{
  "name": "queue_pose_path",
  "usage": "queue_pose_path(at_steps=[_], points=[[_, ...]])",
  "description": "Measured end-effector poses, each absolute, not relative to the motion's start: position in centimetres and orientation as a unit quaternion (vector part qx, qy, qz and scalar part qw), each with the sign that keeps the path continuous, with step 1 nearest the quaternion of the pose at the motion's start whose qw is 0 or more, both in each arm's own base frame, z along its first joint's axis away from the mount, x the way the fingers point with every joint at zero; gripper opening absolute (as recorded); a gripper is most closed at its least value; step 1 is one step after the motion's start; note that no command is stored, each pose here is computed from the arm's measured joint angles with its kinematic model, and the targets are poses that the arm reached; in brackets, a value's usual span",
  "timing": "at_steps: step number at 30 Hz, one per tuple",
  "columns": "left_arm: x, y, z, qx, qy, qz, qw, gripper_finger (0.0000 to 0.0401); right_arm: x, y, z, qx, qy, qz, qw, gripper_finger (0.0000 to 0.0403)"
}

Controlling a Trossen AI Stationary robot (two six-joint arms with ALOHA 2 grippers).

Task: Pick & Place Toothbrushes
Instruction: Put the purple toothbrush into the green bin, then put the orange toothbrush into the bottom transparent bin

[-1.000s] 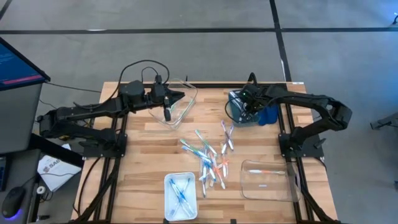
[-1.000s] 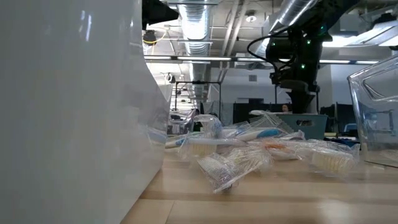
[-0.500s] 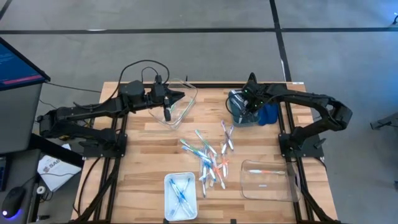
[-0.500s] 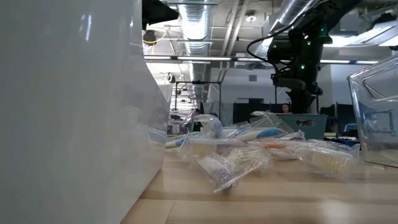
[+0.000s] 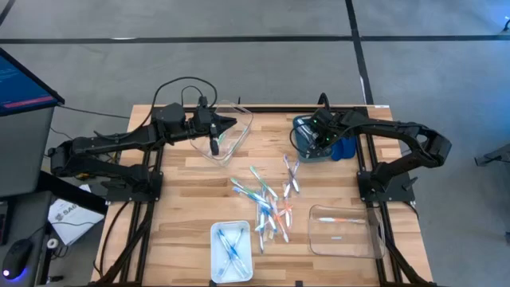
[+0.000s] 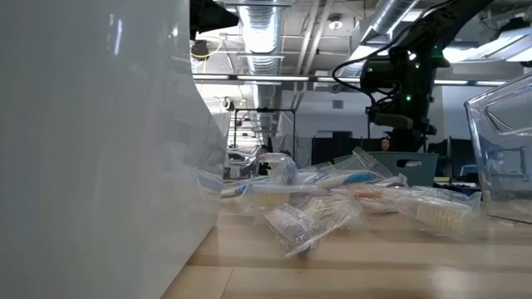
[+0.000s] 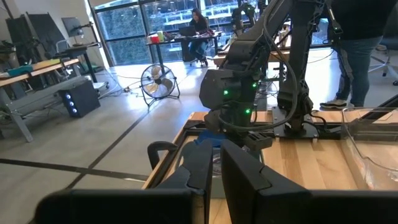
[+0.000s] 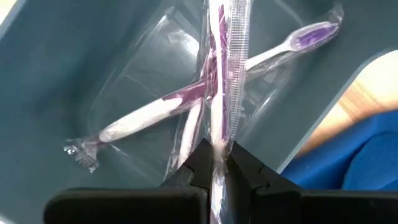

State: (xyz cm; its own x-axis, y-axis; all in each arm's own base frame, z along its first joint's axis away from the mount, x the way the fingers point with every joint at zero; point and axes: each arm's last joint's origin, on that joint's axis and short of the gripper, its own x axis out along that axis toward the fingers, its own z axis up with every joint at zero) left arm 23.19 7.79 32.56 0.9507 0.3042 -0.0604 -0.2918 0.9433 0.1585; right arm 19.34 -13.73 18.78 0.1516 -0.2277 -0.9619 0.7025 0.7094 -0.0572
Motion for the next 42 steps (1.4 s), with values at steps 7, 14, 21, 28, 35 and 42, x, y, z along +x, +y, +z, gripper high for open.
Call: queue_pose_path(at_steps=[7,14,21,28,35,42], points=[[23.2,7.8,32.6,0.074,0.042,0.151,0.985,0.0025,19.9,-13.2,18.8,0.198,0.564,-0.307,0.741,0.0016],[23.3,7.8,32.4,0.073,0.045,0.151,0.985,0.0025,20.2,-13.2,17.7,0.200,0.587,-0.301,0.724,0.0016],[23.3,7.8,32.5,0.074,0.045,0.151,0.985,0.0025,21.3,-13.6,15.2,0.194,0.620,-0.285,0.705,0.0023],[23.3,7.9,32.5,0.074,0.045,0.152,0.985,0.0025,21.4,-13.7,15.0,0.190,0.623,-0.283,0.704,0.0049],[23.4,8.2,32.1,0.072,0.053,0.157,0.983,0.0025,21.3,-13.6,16.3,0.185,0.596,-0.288,0.726,0.0075],[23.8,8.6,31.8,0.071,0.059,0.162,0.983,0.0025,20.9,-13.3,17.6,0.182,0.576,-0.292,0.742,0.0133]])
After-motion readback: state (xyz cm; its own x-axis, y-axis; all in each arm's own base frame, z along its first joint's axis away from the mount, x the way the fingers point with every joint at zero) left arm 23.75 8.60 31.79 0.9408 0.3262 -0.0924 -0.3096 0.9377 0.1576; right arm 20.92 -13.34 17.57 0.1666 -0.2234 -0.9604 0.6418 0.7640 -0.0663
